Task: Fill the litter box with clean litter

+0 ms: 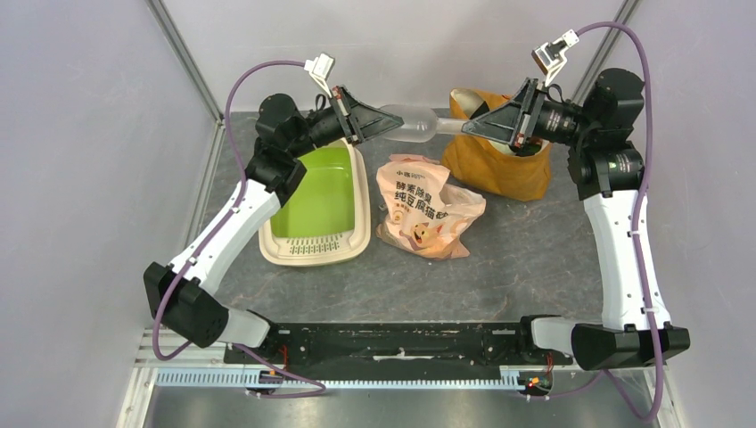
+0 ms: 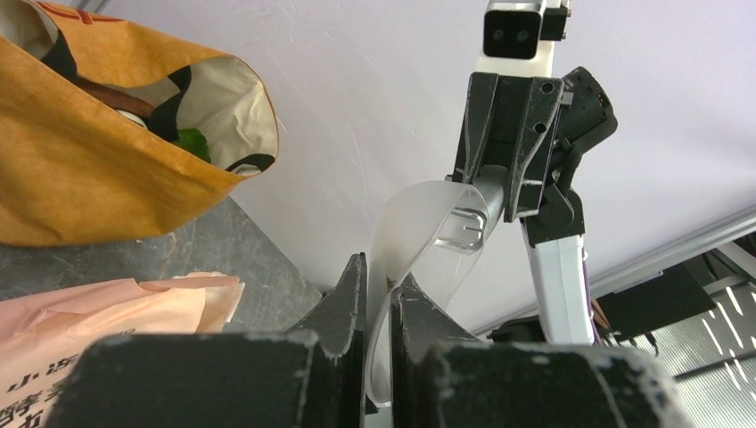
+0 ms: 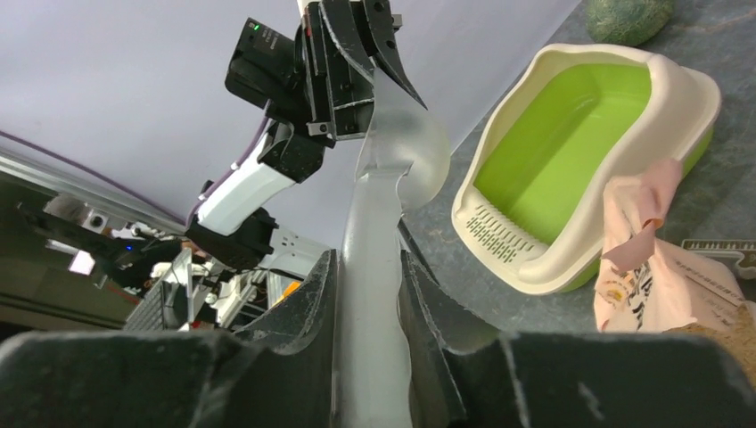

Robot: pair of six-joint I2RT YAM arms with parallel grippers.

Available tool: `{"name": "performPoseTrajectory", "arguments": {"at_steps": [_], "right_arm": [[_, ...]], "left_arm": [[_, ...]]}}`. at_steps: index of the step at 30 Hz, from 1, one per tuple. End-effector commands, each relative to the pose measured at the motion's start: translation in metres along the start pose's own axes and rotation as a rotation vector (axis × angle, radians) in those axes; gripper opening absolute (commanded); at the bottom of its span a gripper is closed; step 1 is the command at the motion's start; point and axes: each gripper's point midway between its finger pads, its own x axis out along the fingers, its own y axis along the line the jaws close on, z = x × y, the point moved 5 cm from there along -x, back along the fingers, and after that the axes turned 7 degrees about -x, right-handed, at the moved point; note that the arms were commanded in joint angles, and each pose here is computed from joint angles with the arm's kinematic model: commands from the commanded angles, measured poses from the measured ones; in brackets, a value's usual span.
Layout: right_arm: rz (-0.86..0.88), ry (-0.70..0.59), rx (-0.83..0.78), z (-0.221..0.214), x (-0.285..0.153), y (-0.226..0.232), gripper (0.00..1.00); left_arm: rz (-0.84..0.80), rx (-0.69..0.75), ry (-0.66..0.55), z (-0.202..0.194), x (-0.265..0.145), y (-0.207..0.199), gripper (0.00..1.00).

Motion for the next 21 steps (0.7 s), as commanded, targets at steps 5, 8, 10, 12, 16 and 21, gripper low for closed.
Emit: {"name": "performPoseTrajectory", "arguments": {"at_steps": [5, 8, 10, 12, 16, 21], "right_arm": [[0.009, -0.029, -0.048, 0.007, -0.003, 0.004, 0.0], [-0.007, -0.03, -0.04, 0.007, -0.007, -0.001, 0.0], [-0.048, -0.049, -0.036, 0.012, -0.018, -0.011, 0.0], [-0.093, -0.059, -0.037, 0.016, -0.029, -0.022, 0.0], [-0.169, -0.066, -0.036, 0.018, -0.053, -0.041, 0.0], [-0.243, -0.008, -0.013, 0.004, -0.075, -0.055, 0.0]], "left_arm": [[-0.033, 0.029, 0.008, 0.001, -0.002, -0.009, 0.11], [0.01, 0.113, 0.041, 0.0, -0.006, -0.001, 0.48], [0.024, 0.191, 0.078, 0.003, -0.012, 0.006, 0.73], [0.02, 0.315, 0.146, 0.009, -0.019, 0.019, 0.85], [0.025, 0.701, 0.373, 0.017, -0.031, 0.052, 0.87], [-0.029, 0.982, 0.548, 0.027, -0.02, 0.092, 0.87]]}}
